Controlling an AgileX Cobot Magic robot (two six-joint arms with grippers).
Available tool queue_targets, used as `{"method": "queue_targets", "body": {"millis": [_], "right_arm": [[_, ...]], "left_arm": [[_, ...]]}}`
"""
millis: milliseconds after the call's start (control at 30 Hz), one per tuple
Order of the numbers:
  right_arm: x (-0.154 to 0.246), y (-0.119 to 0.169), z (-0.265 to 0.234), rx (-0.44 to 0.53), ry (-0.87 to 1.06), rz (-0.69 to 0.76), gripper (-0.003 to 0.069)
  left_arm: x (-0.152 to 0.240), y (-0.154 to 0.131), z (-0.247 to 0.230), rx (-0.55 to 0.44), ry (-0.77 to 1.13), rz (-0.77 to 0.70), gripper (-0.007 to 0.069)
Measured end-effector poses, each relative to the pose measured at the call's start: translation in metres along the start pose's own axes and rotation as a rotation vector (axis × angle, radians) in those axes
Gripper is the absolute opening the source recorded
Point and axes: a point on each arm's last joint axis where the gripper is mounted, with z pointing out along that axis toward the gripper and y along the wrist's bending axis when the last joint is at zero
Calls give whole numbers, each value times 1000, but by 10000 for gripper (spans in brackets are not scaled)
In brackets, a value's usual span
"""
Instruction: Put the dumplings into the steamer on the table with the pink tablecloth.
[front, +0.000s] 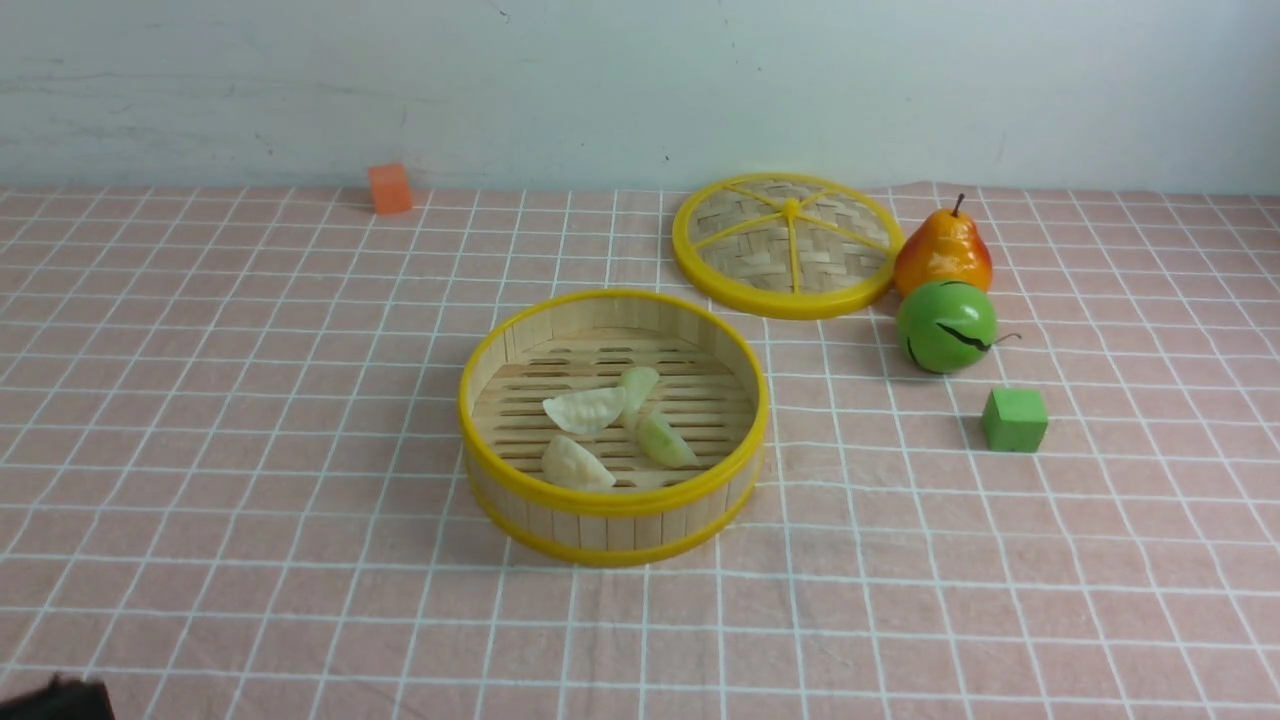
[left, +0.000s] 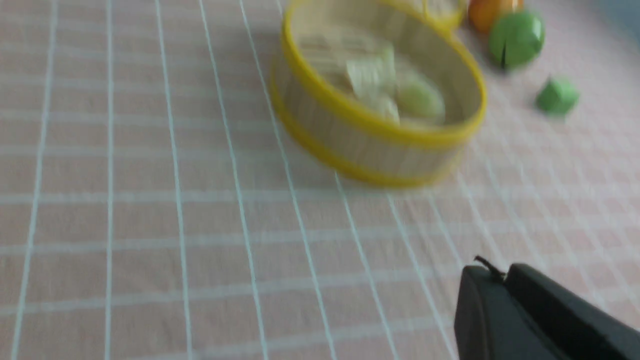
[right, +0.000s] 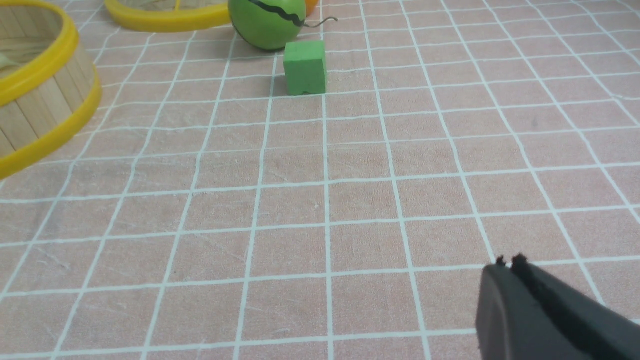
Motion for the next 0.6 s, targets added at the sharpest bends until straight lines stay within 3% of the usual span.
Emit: {"method": "queue_targets", "body": {"millis": [67, 133, 233, 400, 600], "right_arm": [[0, 0, 0, 0, 0, 0, -1], [0, 0, 0, 0, 0, 0, 0], [0, 0, 0, 0, 0, 0, 1], [0, 0, 0, 0, 0, 0, 8], [0, 0, 0, 0, 0, 0, 14]], "left_arm": [[5, 8, 0, -35, -170, -16, -14], [12, 13, 1, -62, -226, -24, -13], [28, 27, 2, -188, -327, -35, -13], [50, 41, 6, -319, -269, -41, -13], [71, 49, 12, -367, -140, -11, -13]]}}
